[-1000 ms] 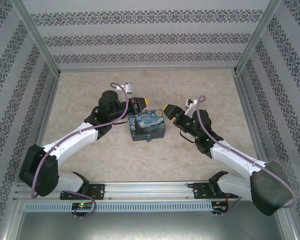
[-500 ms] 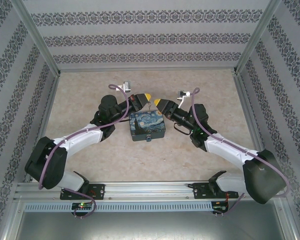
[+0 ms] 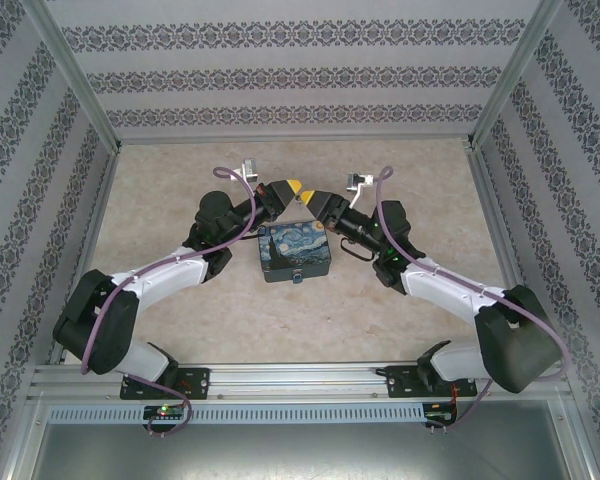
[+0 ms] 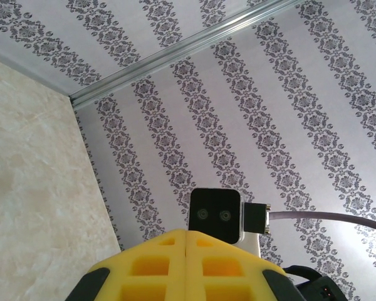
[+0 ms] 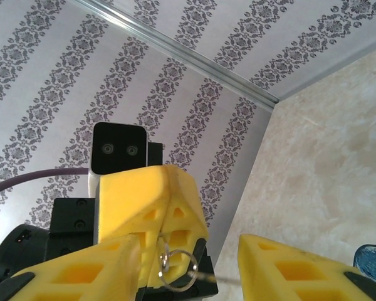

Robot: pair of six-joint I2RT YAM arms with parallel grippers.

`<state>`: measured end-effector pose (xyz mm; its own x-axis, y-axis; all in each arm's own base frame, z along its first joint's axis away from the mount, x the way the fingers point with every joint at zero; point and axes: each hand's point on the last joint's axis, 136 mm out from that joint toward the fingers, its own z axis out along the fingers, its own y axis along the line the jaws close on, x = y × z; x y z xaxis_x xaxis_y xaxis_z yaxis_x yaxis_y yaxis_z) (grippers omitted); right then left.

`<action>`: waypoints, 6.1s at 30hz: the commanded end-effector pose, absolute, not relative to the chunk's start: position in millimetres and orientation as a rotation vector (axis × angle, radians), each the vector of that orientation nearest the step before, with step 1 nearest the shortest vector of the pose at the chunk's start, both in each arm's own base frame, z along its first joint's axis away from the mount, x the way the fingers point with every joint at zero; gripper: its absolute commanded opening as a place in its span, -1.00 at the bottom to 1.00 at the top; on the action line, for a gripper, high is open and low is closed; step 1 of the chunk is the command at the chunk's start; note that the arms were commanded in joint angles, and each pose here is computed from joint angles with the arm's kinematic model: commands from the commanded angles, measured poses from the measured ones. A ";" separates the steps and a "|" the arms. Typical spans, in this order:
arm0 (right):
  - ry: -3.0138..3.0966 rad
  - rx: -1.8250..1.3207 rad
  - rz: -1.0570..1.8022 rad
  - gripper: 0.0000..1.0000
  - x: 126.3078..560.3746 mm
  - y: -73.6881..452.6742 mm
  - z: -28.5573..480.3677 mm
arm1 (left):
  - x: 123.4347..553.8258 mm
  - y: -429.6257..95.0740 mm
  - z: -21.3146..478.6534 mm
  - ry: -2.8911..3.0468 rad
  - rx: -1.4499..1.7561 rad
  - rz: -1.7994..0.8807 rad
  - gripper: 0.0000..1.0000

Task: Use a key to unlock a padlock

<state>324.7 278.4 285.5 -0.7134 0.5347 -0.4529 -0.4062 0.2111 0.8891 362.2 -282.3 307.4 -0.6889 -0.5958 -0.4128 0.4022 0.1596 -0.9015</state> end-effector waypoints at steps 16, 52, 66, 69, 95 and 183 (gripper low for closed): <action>1.684 0.039 1.673 -0.35 319.4 296.7 306.0 | 358.4 -278.6 324.2 1.601 -0.177 -1.667 -1.00; 1.723 0.044 1.693 -0.51 325.1 303.1 297.7 | 346.1 -295.2 323.8 1.682 -0.049 -1.605 -1.00; 1.729 0.037 1.704 -1.00 320.7 302.6 295.1 | 345.2 -298.6 319.8 1.709 -0.040 -1.590 -1.00; 1.732 0.058 1.689 -1.00 320.5 296.4 291.2 | 346.9 -296.0 317.3 1.724 -0.064 -1.570 -0.99; 1.983 0.334 1.559 -1.00 337.4 247.7 203.9 | 246.7 -229.7 177.0 2.181 -0.151 -1.213 0.73; 2.258 0.613 1.348 -1.00 338.6 254.0 69.3 | 311.8 -320.2 35.3 2.247 0.149 -1.007 0.44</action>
